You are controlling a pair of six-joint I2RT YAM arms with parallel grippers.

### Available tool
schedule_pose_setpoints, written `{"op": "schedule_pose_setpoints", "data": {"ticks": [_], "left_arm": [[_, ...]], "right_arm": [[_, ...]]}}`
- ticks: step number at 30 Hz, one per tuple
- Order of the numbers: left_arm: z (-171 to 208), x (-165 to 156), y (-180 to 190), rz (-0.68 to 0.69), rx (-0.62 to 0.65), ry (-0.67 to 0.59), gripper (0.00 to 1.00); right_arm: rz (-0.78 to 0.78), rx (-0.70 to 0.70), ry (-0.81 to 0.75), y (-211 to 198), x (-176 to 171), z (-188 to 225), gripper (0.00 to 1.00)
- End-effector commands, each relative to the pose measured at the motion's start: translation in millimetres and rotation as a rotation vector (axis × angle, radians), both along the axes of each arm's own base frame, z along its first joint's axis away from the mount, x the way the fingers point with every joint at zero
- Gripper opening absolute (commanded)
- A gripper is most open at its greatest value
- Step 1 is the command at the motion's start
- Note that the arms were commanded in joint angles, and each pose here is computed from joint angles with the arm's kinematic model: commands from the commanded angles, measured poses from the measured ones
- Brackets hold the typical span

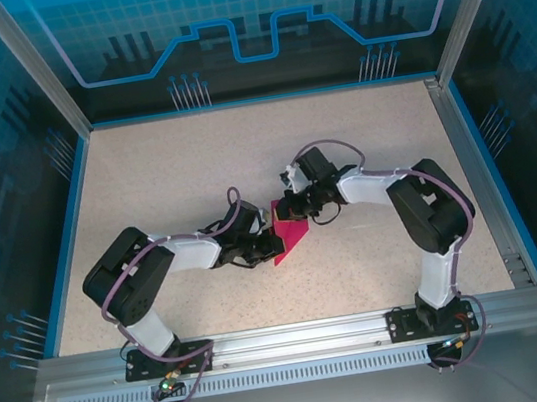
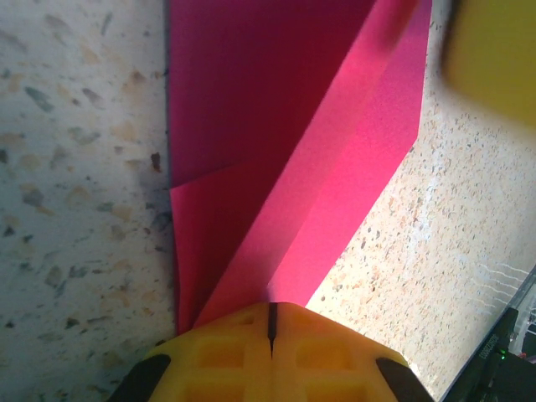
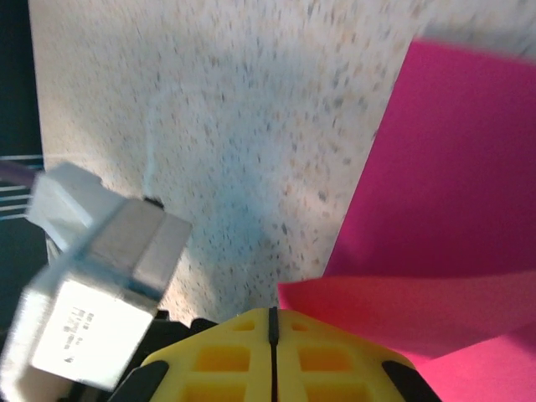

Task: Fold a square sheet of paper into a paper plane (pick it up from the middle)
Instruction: Fourth fold the wing at the center of the table.

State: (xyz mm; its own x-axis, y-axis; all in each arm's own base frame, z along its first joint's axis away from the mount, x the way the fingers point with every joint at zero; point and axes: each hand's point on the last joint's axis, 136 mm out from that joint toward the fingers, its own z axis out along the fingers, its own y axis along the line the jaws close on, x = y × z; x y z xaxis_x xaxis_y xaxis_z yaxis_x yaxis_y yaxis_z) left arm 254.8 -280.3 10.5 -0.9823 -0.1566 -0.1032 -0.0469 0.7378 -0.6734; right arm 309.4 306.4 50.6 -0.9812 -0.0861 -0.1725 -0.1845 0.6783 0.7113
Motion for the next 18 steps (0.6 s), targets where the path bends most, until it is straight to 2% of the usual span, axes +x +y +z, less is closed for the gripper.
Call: {"op": "schedule_pose_setpoints", "data": {"ticks": [1,10,18], "left_arm": [[-49.9,-38.7,36.8,0.013,0.201,0.155,0.02],[-52.3,-43.4,42.5,0.015,0.221,0.167,0.01],[-52.3,-46.0,44.8,0.014,0.222,0.164,0.00]], "right_arm": [[0.018,-0.046,0.041,2.5,-13.4,-25.9,0.07],[-0.052,-0.138,0.064,-15.9,-1.3,-66.6,0.08],[-0.073,-0.138,0.057,-23.3,5.8,-74.2,0.10]]}}
